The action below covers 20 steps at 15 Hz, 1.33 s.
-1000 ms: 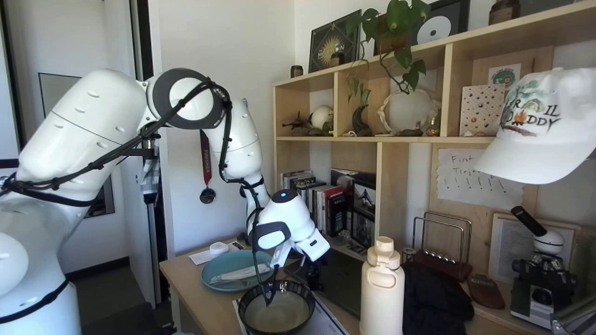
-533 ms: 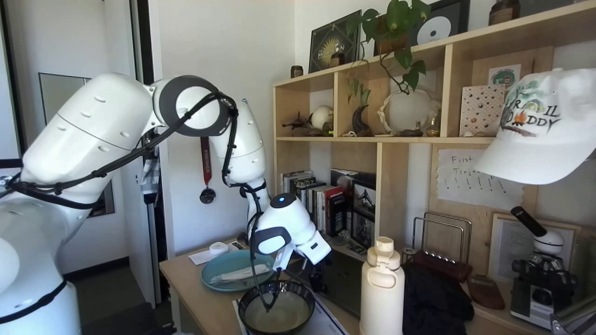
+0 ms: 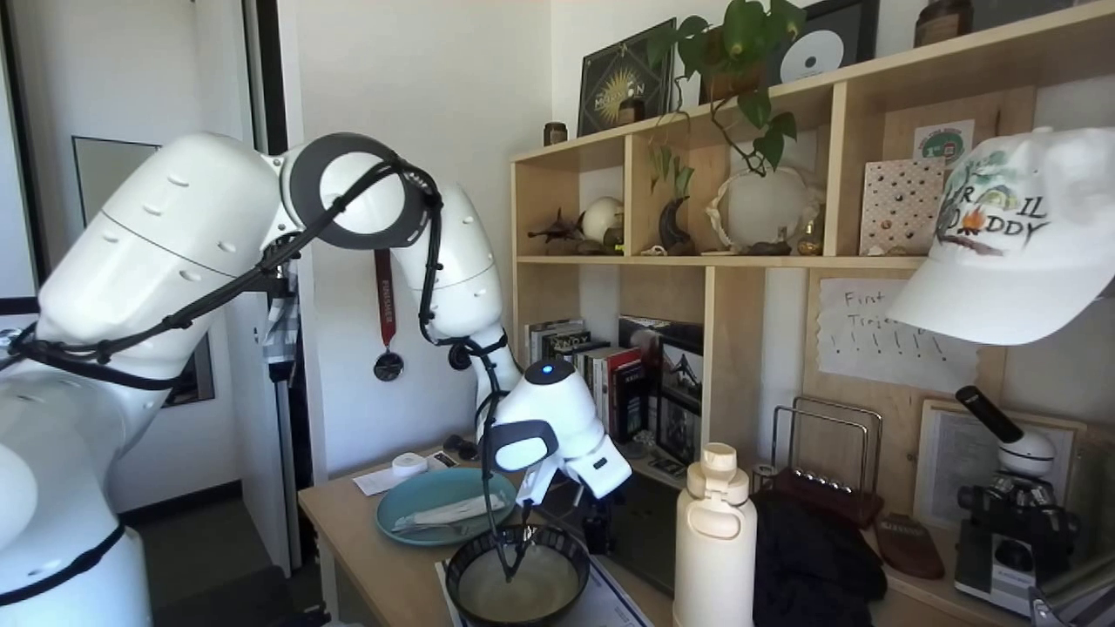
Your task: Put the bowl on the paper and then open the laptop
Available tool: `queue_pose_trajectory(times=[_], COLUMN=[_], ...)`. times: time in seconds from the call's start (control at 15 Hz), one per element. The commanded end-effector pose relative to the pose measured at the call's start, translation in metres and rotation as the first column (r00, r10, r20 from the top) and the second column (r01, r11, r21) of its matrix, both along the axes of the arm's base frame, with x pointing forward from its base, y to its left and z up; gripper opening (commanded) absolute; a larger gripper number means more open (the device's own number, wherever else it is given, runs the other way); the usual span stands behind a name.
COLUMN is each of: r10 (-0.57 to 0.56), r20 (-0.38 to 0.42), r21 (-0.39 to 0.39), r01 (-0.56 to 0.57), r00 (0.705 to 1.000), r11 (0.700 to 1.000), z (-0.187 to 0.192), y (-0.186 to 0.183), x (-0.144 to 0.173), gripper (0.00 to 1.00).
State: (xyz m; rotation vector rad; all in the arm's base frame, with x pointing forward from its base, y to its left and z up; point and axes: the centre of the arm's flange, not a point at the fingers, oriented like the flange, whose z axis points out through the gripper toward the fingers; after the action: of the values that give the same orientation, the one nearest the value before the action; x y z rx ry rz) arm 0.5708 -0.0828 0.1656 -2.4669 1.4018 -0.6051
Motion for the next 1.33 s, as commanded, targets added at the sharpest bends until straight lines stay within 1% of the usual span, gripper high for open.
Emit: queue_pose_trajectory(times=[0.0,0.47,0.8,1.0,1.27], r10=[-0.002,0.017,0.028,0.029,0.026], r20=[-0.067,-0.137,-0.166,-0.182,-0.189], r21=[0.04,0.075,0.095,0.093,0.106], r01=[0.004,-0.006,-0.012,-0.012,-0.005], r00=[0.998,0.99,0.986,0.983,0.982], r11=[0.999,0.997,0.995,0.996,0.994], z=[0.018,0.019,0.026,0.028,0.02], y=[-0.005,-0.013,-0.013,-0.011,-0.009], x=[0.009,0.02,0.022,0.021,0.022], gripper=[1.0,1.0,1.0,1.0,1.0])
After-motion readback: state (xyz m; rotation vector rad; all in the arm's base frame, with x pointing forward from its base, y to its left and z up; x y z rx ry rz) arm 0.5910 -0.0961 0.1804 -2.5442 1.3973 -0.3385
